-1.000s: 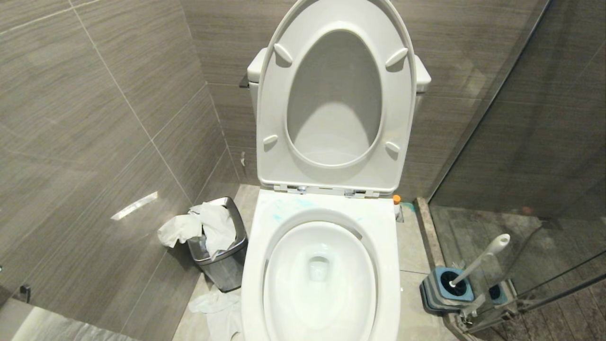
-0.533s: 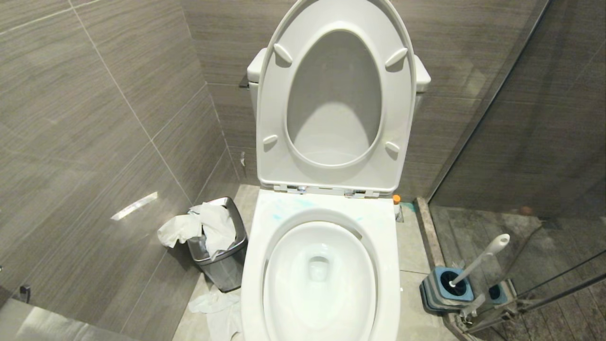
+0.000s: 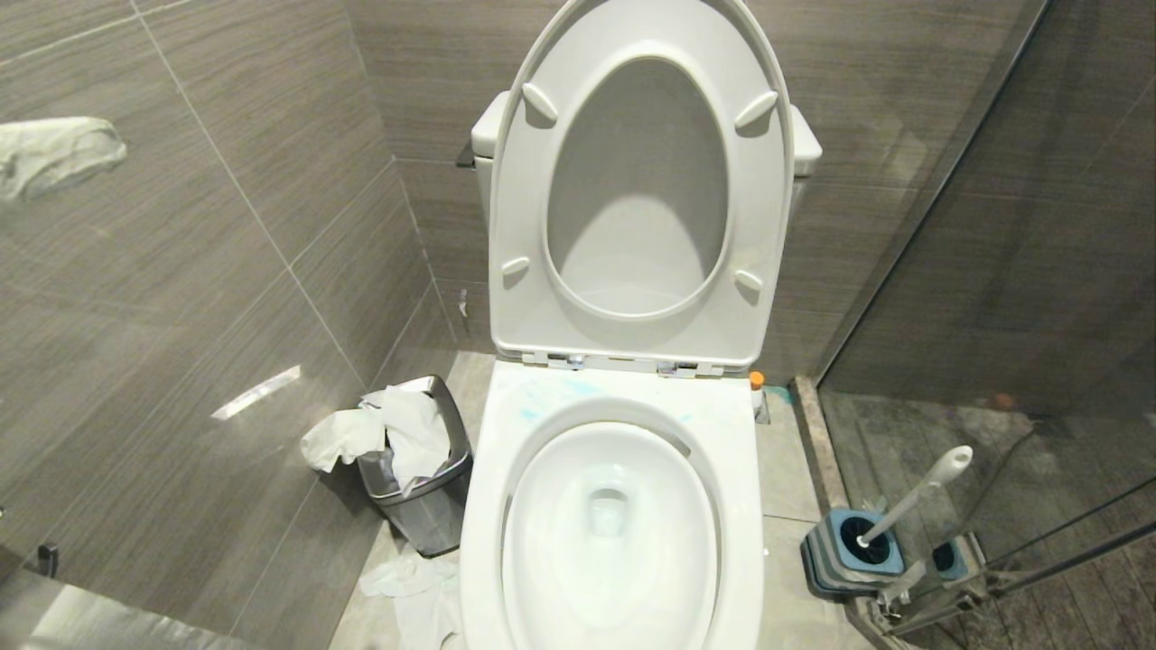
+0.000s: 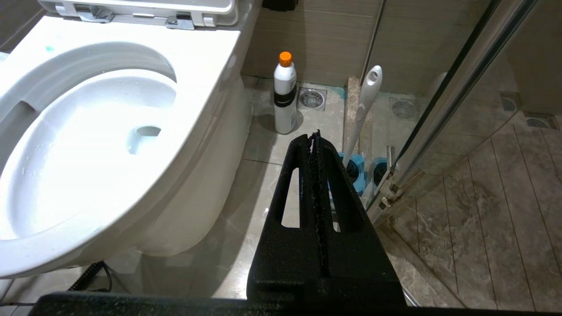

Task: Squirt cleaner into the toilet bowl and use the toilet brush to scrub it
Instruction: Pour in the cleaning agent

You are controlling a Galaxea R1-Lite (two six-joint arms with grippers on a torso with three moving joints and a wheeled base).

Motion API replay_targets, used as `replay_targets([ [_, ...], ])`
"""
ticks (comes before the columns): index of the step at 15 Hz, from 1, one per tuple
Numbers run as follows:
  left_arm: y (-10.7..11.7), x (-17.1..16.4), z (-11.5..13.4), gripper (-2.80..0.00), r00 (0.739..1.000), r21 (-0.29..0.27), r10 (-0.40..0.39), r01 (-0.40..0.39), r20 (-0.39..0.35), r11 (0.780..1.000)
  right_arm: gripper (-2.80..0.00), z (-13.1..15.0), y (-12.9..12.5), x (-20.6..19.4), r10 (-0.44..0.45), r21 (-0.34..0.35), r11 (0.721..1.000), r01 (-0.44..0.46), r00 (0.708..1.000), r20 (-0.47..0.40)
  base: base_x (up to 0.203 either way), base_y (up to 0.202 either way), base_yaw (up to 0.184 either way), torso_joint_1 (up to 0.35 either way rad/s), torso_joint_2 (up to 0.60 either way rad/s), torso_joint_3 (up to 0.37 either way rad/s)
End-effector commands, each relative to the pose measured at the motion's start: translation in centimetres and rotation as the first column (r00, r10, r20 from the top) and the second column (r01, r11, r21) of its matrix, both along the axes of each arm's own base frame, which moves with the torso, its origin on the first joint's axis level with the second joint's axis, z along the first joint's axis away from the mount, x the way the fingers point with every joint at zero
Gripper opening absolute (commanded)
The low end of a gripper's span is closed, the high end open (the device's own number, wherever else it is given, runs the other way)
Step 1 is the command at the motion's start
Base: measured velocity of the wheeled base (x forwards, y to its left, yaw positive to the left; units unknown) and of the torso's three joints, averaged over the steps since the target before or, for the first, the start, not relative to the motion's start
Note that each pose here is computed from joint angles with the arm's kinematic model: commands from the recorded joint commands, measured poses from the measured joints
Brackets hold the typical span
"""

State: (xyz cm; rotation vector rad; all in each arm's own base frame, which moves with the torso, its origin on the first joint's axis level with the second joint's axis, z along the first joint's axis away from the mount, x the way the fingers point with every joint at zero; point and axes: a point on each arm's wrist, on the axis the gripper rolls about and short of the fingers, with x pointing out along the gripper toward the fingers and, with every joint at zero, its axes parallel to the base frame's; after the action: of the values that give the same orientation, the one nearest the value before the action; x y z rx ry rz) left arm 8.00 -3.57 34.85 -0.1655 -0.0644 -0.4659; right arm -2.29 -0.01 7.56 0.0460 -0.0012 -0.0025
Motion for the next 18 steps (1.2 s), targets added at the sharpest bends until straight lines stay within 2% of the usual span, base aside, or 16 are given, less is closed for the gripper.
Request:
replay_targets([
  [1, -1.0, 2.2, 0.6, 0.00, 1.000, 0.008, -0.004, 0.004, 0.019, 1.000, -2.80, 0.0, 0.0, 0.0, -0.001, 0.000, 1.000, 0.001, 1.000, 0.000, 0.000, 0.000, 0.000, 0.000, 0.00, 0.000],
  [3, -1.0, 3.0, 1.5, 0.00, 0.998, 0.004, 0.045, -0.045, 0.051, 0.999, -2.80, 0.0, 0.0, 0.0, -0.001, 0.000, 1.000, 0.001, 1.000, 0.000, 0.000, 0.000, 0.000, 0.000, 0.00, 0.000],
  [7, 0.2, 3.4, 0.2, 0.00, 0.982, 0.001, 0.190, -0.190, 0.019, 0.982, -2.80, 0.0, 0.0, 0.0, -0.001, 0.000, 1.000, 0.001, 1.000, 0.000, 0.000, 0.000, 0.000, 0.000, 0.00, 0.000],
  [9, 1.1, 3.3, 0.4, 0.00, 0.965, -0.015, 0.253, -0.253, 0.070, 0.967, -2.80, 0.0, 0.0, 0.0, -0.001, 0.000, 1.000, 0.001, 1.000, -0.001, 0.000, 0.000, 0.000, 0.000, 0.00, 0.000],
  [11, 1.5, 2.1, 0.9, 0.00, 0.957, -0.027, 0.259, -0.257, 0.132, 0.966, -2.80, 0.0, 0.0, 0.0, 0.000, 0.000, 1.000, 0.000, 1.000, 0.000, 0.000, 0.000, 0.000, 0.000, 0.00, 0.000],
  [14, 1.8, 0.6, 1.6, 0.00, 0.947, -0.014, 0.261, -0.263, 0.188, 0.965, -2.80, 0.0, 0.0, 0.0, 0.001, 0.000, 1.000, -0.001, 1.000, -0.003, 0.000, 0.000, 0.000, 0.000, 0.00, 0.000],
  [18, 1.8, 0.3, 1.2, 0.00, 0.947, -0.010, 0.262, -0.265, 0.189, 0.964, -2.80, 0.0, 0.0, 0.0, -0.001, 0.000, 1.000, 0.001, 1.000, -0.001, 0.000, 0.000, 0.000, 0.000, 0.00, 0.000],
])
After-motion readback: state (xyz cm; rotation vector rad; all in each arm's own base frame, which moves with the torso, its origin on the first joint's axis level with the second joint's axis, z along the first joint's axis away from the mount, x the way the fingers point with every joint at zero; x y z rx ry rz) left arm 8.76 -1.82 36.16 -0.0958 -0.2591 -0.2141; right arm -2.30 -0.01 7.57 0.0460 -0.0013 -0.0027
